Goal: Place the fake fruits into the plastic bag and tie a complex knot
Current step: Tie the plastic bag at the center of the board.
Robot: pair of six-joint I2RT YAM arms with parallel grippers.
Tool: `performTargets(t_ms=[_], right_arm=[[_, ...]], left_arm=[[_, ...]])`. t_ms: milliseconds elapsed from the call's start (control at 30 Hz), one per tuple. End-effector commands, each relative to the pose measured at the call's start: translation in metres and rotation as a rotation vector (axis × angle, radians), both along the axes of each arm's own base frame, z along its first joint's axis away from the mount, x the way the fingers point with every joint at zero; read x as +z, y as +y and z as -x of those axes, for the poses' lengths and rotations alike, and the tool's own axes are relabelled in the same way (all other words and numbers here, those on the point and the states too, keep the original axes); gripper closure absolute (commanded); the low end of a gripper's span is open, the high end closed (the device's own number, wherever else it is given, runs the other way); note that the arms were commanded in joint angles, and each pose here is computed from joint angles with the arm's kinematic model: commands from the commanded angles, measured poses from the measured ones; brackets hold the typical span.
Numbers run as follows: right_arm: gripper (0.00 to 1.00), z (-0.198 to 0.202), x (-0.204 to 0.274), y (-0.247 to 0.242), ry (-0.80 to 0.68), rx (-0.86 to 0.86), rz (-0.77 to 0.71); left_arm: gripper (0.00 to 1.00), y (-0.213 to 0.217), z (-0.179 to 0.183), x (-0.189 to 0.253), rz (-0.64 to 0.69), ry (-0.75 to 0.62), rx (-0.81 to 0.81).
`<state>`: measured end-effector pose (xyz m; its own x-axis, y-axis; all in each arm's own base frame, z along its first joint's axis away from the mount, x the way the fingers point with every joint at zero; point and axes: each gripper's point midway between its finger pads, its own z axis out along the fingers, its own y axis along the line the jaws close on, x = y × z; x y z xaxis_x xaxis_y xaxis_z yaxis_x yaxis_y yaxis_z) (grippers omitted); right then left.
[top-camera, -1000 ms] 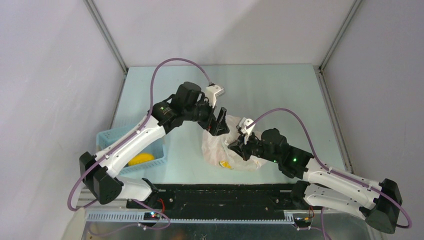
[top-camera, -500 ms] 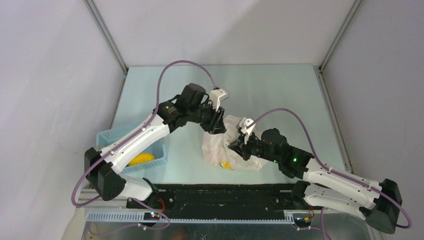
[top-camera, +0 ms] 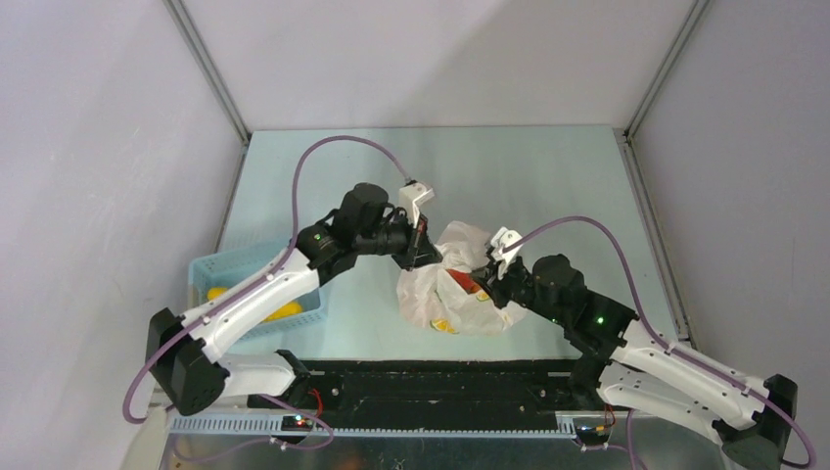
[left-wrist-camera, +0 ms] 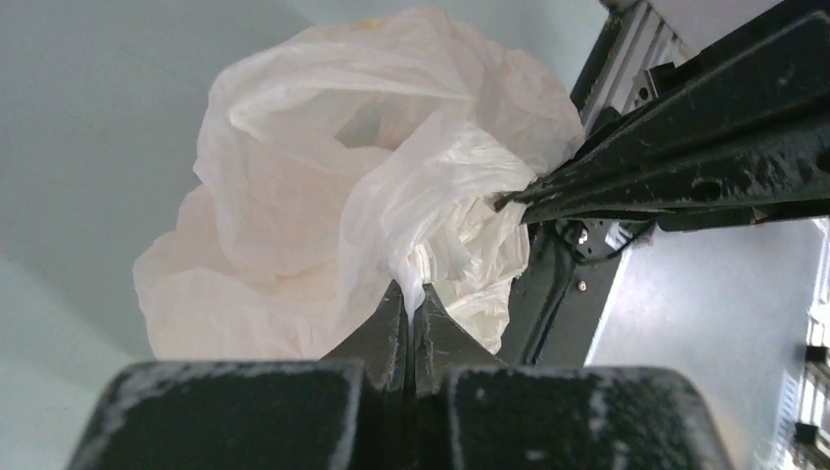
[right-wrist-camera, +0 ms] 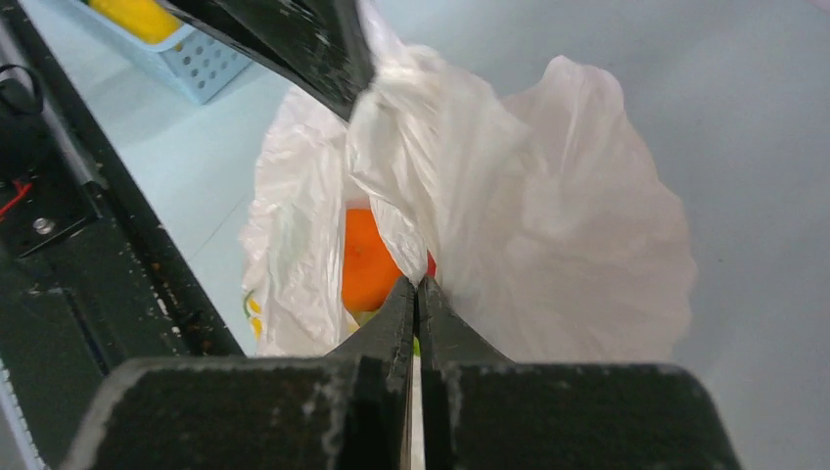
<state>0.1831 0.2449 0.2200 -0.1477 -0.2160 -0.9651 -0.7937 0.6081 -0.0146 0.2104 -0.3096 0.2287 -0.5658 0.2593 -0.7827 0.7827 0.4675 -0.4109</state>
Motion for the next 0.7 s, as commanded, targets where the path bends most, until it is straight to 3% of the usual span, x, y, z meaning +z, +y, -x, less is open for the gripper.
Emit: performTargets(t_ms=[0, 100, 133, 267, 400, 667], right_arm=[[0.90, -0.009, 0.006, -0.025, -0.021, -0.098, 0.007], [0.69, -0.002, 0.019, -0.027, -0.025, -0.080, -0.045], [0.58, 0.004, 0.025, -0.026, -0.026, -0.055, -0.070], [0.37, 0.013, 0.048, -0.035, -0.077, -0.040, -0.122], [0.27, 0.005, 0.051, -0.052, -0.133, -0.111, -0.089], [0.21, -0.025, 0.042, -0.054, -0.201, -0.200, -0.013]], left_arm=[[1.00, -0.002, -0.016, 0.044, 0.200, -0.114, 0.118], [1.00, -0.002, -0.013, 0.041, 0.250, -0.110, 0.127], [1.00, -0.002, -0.013, 0.040, 0.252, -0.108, 0.131], [1.00, 0.003, -0.016, 0.038, 0.237, -0.096, 0.164], [1.00, 0.006, -0.016, 0.045, 0.263, -0.084, 0.182], [1.00, 0.007, -0.011, 0.051, 0.291, -0.068, 0.164]])
